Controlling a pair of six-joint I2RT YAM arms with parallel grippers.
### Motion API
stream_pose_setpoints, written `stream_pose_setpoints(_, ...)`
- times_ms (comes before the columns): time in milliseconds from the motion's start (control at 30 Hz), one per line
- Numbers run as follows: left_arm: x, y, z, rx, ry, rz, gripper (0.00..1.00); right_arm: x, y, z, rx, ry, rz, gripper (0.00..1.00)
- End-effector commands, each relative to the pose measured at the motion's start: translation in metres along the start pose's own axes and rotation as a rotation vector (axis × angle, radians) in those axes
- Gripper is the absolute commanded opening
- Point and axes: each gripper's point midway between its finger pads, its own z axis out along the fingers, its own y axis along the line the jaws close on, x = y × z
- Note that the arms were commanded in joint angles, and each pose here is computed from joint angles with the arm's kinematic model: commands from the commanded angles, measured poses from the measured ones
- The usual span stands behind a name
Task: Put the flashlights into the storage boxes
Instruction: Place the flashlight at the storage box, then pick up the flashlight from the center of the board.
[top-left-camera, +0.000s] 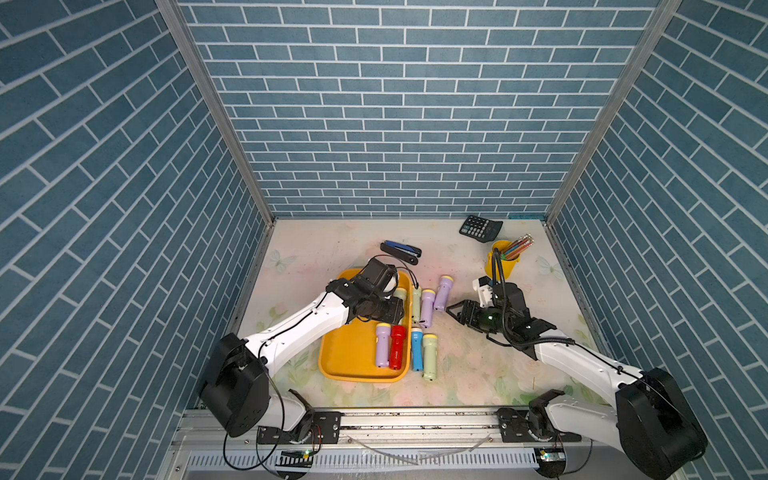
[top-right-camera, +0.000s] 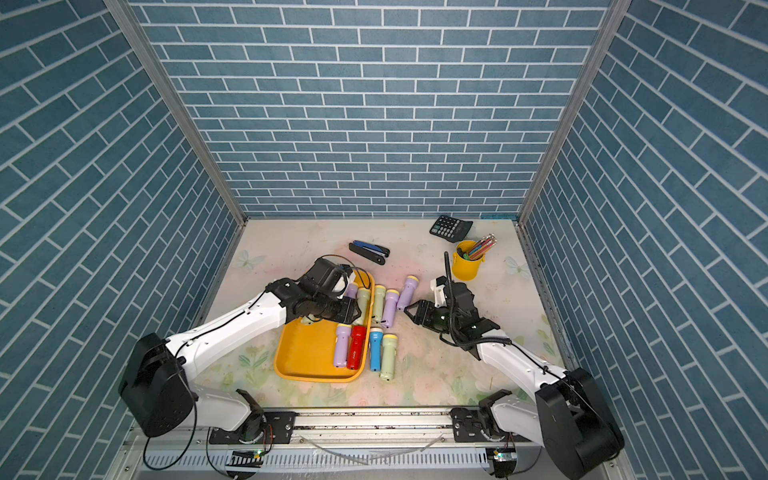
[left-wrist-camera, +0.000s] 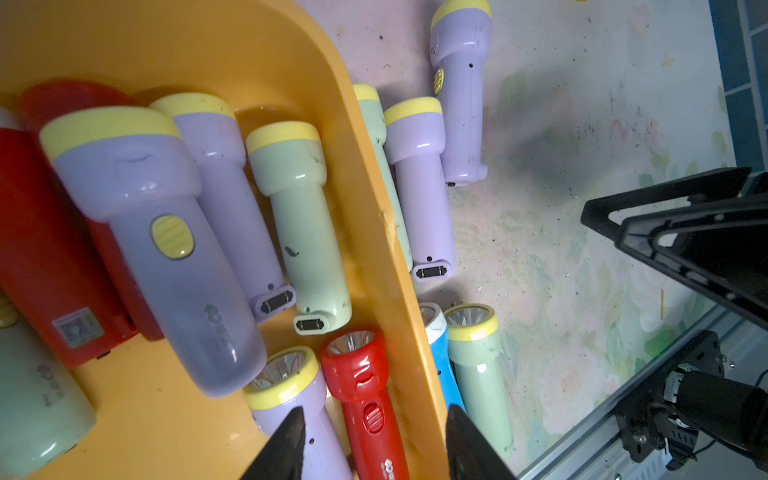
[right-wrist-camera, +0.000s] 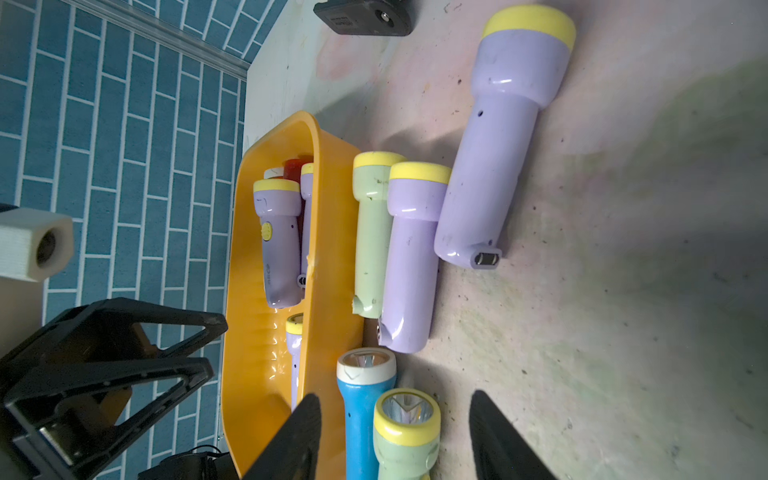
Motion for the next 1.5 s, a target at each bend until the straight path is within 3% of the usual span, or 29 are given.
stream_pose_setpoints(0, -0.008, -0.002, 0.001, -0.01, 0.017, 0.04, 0.55, -0.015, 0.001, -0.001, 0.014, -0.012, -0.023, 0.58)
stream_pose_setpoints(300, -0.036, -0.019, 0.021, -0.027, 0.047, 0.101, 0.55, -0.039, -0.019, -0.006, 0.166, 0.016, -0.105, 0.59)
stream_pose_setpoints(800, -0.071, -0.055, 0.073, -0.03, 0.125, 0.183, 0.55, -0.059, -0.052, -0.012, 0.146, -0.027, -0.03, 0.59)
stream_pose_setpoints(1200, -0.076, -0.087, 0.118, 0.02, 0.186, 0.213, 0.55, -0.058, -0.068, -0.02, 0.14, -0.031, 0.009, 0.59)
stream_pose_setpoints(1467, -0.072, -0.086, 0.14, -0.004, 0.223, 0.215, 0.54, -0.055, -0.073, -0.029, 0.139, -0.044, 0.024, 0.59)
